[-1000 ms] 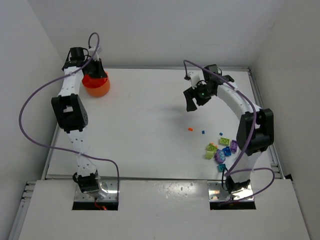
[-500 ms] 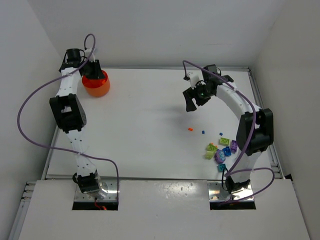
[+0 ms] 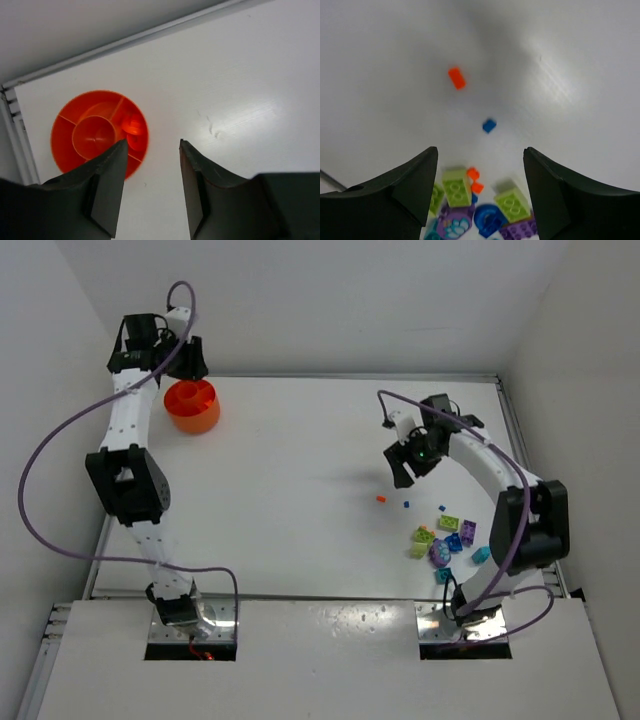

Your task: Sort the legos into containers by color

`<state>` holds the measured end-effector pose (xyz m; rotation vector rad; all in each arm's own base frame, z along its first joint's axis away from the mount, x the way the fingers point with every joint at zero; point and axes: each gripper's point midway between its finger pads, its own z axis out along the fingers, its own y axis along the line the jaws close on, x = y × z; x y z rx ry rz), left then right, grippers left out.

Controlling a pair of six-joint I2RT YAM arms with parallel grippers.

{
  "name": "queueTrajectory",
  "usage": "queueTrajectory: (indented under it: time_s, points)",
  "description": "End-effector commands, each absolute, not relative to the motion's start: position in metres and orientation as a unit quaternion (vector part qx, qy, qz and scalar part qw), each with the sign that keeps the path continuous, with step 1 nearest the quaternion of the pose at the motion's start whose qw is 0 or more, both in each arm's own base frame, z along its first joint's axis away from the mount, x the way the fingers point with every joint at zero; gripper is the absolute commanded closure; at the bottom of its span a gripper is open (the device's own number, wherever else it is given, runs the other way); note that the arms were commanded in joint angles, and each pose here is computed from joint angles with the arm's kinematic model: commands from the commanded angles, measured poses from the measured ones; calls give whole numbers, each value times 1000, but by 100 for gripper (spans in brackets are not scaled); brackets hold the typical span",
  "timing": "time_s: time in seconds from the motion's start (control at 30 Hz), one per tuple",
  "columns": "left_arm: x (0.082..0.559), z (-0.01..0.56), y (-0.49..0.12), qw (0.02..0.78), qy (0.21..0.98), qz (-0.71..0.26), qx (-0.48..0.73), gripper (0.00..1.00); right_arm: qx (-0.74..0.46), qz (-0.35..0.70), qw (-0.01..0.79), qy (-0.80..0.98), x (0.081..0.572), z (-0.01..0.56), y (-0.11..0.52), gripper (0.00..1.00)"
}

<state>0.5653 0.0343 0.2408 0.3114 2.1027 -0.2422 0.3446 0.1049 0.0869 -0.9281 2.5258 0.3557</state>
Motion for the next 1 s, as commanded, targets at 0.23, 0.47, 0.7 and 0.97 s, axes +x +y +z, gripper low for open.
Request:
queueTrajectory:
  time_s: [0.23, 0.47, 0.7, 0.97]
  points:
    - [473, 238, -119, 445, 847, -137, 257, 40, -418, 90, 227, 875, 296, 86, 85, 47]
    - [474, 234, -121, 433, 848, -255, 170, 39, -480, 69, 239, 841, 332, 67, 116, 53]
    - [473, 231, -111, 431, 850, -266, 148, 36, -508, 51, 215, 833, 344, 32, 137, 47]
    - [470, 225, -105, 428, 854, -259, 144, 35, -513, 41, 213, 831, 350, 18, 154, 47]
